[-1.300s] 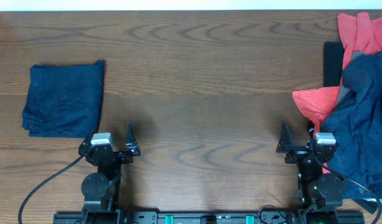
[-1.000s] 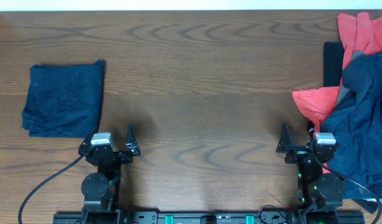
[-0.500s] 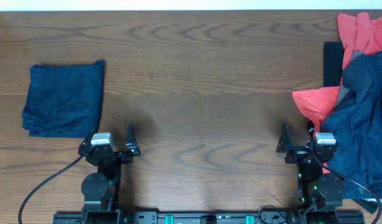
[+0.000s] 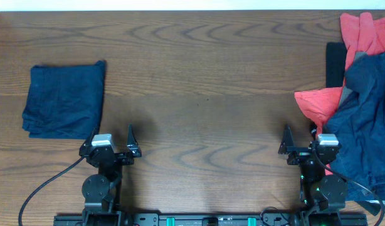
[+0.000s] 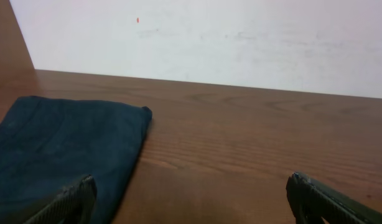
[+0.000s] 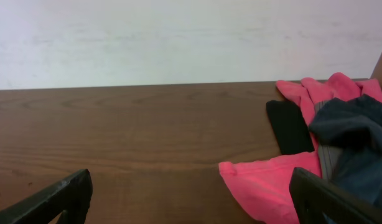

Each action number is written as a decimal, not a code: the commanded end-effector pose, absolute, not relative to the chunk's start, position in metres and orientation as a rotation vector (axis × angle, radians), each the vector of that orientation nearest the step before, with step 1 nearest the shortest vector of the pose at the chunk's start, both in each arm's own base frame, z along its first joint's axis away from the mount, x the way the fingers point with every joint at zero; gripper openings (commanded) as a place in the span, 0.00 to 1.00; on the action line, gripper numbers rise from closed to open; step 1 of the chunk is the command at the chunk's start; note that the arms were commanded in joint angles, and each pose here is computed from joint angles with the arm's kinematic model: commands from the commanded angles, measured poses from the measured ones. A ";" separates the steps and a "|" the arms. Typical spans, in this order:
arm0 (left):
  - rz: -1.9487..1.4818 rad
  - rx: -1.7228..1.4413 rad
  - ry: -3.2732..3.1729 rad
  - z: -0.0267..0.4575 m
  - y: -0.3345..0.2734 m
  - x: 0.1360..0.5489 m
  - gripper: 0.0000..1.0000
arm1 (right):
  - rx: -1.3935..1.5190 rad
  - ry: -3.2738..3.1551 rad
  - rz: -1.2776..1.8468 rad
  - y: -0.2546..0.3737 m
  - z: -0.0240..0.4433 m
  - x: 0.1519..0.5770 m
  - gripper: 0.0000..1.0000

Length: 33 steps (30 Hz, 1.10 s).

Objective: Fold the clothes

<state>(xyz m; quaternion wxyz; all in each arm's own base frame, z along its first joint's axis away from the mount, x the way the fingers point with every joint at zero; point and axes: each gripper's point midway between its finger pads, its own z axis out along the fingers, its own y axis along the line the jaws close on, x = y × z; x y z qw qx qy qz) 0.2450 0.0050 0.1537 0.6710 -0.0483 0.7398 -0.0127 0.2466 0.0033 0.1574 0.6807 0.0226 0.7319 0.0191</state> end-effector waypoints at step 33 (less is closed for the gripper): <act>-0.257 -0.041 1.776 0.168 -0.029 0.243 0.98 | 0.172 1.675 0.089 -0.005 0.173 0.239 0.99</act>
